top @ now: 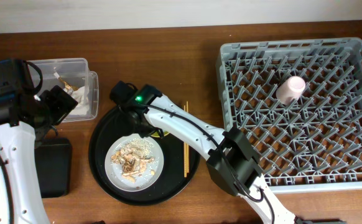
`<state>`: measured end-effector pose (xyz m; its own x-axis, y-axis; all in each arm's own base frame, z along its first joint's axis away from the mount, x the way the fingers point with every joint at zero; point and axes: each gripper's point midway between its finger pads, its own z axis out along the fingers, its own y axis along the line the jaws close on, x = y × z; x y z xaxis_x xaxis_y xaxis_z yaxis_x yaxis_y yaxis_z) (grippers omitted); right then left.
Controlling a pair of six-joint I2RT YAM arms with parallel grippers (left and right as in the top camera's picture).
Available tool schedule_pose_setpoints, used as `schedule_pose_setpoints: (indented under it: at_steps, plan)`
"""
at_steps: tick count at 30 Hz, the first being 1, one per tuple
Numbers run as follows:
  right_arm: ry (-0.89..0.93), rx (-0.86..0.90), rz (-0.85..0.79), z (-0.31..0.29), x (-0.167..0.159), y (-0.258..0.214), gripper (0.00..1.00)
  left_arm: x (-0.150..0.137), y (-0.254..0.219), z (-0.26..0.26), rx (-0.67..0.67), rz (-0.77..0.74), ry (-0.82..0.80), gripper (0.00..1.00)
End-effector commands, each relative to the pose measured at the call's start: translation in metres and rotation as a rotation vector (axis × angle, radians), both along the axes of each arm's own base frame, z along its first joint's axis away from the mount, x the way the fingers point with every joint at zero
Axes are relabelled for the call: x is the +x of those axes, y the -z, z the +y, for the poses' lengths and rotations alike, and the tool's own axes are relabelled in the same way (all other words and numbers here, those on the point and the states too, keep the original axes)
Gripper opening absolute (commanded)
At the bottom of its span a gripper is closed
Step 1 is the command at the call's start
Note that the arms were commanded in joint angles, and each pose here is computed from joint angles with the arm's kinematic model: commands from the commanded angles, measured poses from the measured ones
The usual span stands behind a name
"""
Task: Sort waste into correct bins and load items into the dishwasher rack
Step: 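Reach the right gripper to the blue cup and grasp it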
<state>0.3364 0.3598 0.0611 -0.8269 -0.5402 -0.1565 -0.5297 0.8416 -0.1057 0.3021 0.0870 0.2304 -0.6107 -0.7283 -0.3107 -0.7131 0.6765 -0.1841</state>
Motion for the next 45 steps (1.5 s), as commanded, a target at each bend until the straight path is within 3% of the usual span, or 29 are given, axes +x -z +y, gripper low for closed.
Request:
schedule_pose_setpoints:
  at_steps: [1,11,13,15,18,19,22,29,34,38,42,45]
  plan:
    - [0.018,0.064,-0.087,0.005,0.015,-0.053,0.11,0.000,-0.001,0.001,0.001,-0.001,-0.009,0.99]
    - [0.223,0.135,-0.229,-0.086,0.045,-0.195,0.04,0.000,-0.001,0.001,0.001,-0.001,-0.009,0.99]
    - [0.128,0.307,-0.138,-0.073,0.038,-0.210,0.04,0.000,-0.001,0.001,0.001,-0.001,-0.009,1.00]
    - [0.048,0.391,-0.064,-0.064,0.028,-0.214,0.14,0.000,-0.001,0.001,0.001,-0.001,-0.009,0.99]
    - [0.030,0.385,-0.008,-0.056,0.022,-0.201,0.30,0.000,-0.001,0.001,0.001,-0.001,-0.009,0.99]
    - [0.015,0.363,0.019,-0.048,0.018,-0.188,0.42,0.000,-0.001,0.001,0.001,-0.001,-0.009,0.99]
    - [-0.005,0.325,0.065,-0.030,0.010,-0.160,0.53,0.000,-0.001,0.001,0.001,-0.001,-0.009,0.99]
    - [-0.051,0.225,0.088,0.004,0.004,-0.076,0.65,0.000,-0.001,0.001,0.001,-0.001,-0.009,0.99]
    - [-0.025,0.141,0.051,0.007,-0.001,-0.029,0.66,0.000,-0.001,0.001,0.001,-0.001,-0.009,0.99]
    - [-0.027,0.116,0.024,0.007,0.001,-0.023,0.66,0.000,-0.001,0.001,0.001,-0.001,-0.009,0.99]
    - [-0.010,0.121,0.025,0.008,0.000,-0.023,0.45,0.000,-0.001,0.001,0.001,-0.001,-0.009,0.99]
    - [-0.014,0.122,0.032,0.009,-0.002,-0.021,0.43,0.000,-0.001,0.001,0.001,-0.001,-0.009,0.99]
